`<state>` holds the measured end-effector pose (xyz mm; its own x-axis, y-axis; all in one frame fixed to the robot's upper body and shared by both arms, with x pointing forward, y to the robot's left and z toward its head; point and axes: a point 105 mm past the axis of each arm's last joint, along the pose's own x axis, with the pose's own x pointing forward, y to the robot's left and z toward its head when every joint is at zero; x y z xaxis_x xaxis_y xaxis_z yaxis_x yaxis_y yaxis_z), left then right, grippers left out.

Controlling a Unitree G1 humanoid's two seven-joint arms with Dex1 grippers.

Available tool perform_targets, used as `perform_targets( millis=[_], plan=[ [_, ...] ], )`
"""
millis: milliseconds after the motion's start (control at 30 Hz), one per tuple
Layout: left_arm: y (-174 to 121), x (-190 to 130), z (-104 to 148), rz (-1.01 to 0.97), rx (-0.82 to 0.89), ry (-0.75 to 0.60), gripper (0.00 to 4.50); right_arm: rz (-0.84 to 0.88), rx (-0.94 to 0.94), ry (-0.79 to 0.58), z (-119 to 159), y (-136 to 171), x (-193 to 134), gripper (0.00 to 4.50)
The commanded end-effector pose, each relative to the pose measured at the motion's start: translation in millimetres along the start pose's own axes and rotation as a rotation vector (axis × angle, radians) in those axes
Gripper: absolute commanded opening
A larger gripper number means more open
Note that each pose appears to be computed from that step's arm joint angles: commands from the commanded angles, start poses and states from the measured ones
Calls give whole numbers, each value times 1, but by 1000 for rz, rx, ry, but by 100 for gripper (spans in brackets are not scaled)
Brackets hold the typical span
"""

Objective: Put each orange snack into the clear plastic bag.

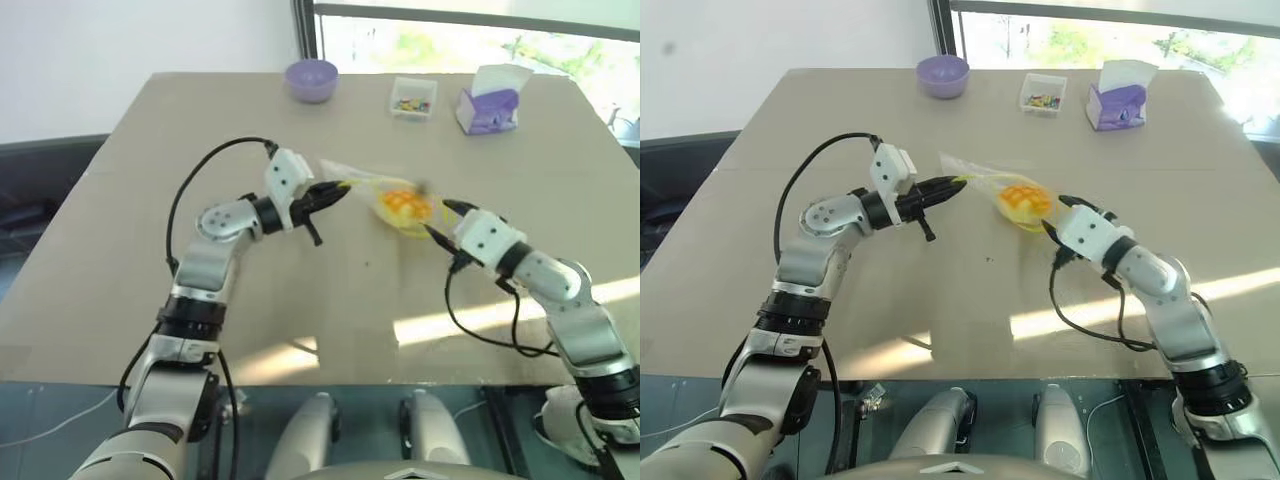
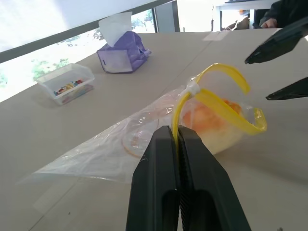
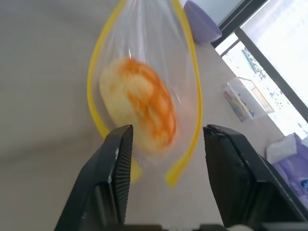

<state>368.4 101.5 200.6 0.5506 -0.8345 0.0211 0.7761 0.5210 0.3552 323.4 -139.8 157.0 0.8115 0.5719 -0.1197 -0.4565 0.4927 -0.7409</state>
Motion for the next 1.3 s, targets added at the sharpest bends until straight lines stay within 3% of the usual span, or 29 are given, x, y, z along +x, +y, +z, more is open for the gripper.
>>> perform_targets(
  millis=[33,67,133,167,233,467,733,867,900,933,1000,1067,1300],
  plan=[
    [5,1,20,13,24,-59,0,-29,-61,-2,0,-8,-3,269],
    [6,1,21,13,24,-59,0,-48,-47,-8,0,-11,-2,269],
    [6,2,21,12,23,-60,0,-67,-22,-15,1,-12,0,343],
    [6,2,21,12,23,-60,0,-68,-19,-10,0,-11,1,405],
    [5,2,22,10,23,-62,0,-83,-24,5,-4,-10,3,447],
    [4,2,24,6,21,-65,0,-74,60,12,-9,-2,13,447],
    [2,3,26,2,18,-72,0,-71,7,-12,-8,-1,36,447],
    [2,2,25,6,18,-71,0,-43,17,-25,-7,2,39,263],
    [2,2,25,7,17,-71,0,-37,16,-24,-8,3,38,196],
    [2,2,25,9,17,-72,0,-36,12,-22,-9,3,37,171],
    [2,2,26,12,14,-74,0,-39,12,-26,-8,2,36,77],
    [2,1,26,14,13,-76,0,-48,18,-36,-6,-2,35,24],
    [5,0,30,23,17,-93,0,-63,-45,-48,2,-28,16,24]
  ],
)
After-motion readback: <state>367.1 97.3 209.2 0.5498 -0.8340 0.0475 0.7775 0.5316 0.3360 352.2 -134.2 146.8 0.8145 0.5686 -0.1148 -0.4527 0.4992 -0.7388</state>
